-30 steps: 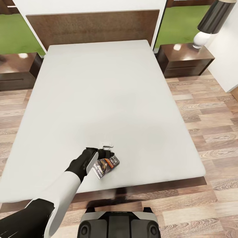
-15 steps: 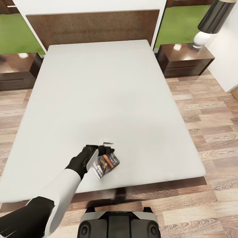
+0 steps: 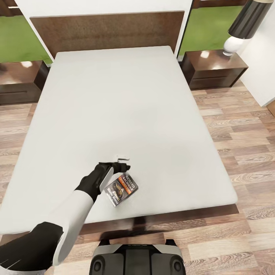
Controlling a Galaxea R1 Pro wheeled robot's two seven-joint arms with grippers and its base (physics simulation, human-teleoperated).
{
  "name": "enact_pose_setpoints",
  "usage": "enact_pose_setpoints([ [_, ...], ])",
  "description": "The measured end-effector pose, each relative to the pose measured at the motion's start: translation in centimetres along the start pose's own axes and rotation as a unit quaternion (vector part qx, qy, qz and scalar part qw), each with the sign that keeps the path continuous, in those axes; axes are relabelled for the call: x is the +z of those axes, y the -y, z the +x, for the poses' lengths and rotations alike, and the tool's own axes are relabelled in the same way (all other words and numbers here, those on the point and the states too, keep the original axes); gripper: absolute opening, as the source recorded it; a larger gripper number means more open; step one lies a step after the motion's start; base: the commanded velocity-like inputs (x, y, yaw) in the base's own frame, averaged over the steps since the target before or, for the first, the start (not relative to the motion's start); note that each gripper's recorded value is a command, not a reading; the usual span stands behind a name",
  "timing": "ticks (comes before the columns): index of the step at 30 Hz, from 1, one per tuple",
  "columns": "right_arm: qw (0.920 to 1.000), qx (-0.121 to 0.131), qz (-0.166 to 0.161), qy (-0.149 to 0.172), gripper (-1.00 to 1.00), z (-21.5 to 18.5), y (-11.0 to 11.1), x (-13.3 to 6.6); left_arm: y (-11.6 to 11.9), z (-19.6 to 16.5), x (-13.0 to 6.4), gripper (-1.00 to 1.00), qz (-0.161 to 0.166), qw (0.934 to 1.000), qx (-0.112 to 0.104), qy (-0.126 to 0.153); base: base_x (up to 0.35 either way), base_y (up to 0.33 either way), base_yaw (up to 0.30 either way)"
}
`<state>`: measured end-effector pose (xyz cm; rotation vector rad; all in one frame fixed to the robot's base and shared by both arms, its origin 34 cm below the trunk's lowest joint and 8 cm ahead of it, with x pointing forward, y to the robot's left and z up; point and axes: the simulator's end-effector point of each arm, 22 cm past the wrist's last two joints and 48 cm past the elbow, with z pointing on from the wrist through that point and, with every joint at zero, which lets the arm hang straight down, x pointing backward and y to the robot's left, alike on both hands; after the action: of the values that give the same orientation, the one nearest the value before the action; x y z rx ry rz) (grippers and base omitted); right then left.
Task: In the bedroom, move the book from the bed onto either nightstand, and place the two sandals side by side next to the bed.
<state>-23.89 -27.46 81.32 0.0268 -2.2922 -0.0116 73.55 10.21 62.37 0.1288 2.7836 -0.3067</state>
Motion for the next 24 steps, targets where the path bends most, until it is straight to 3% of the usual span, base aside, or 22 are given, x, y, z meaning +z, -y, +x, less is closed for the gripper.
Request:
enact_pose_setpoints([
  [24, 1.0000, -0.001, -0.003, -0.008, 1.00, 0.59, -0.41, -0.16, -1.01, 0.25, 0.80, 1.00, -0.016, 0.9999, -0.001, -0.004, 0.000, 0.000, 0.046],
])
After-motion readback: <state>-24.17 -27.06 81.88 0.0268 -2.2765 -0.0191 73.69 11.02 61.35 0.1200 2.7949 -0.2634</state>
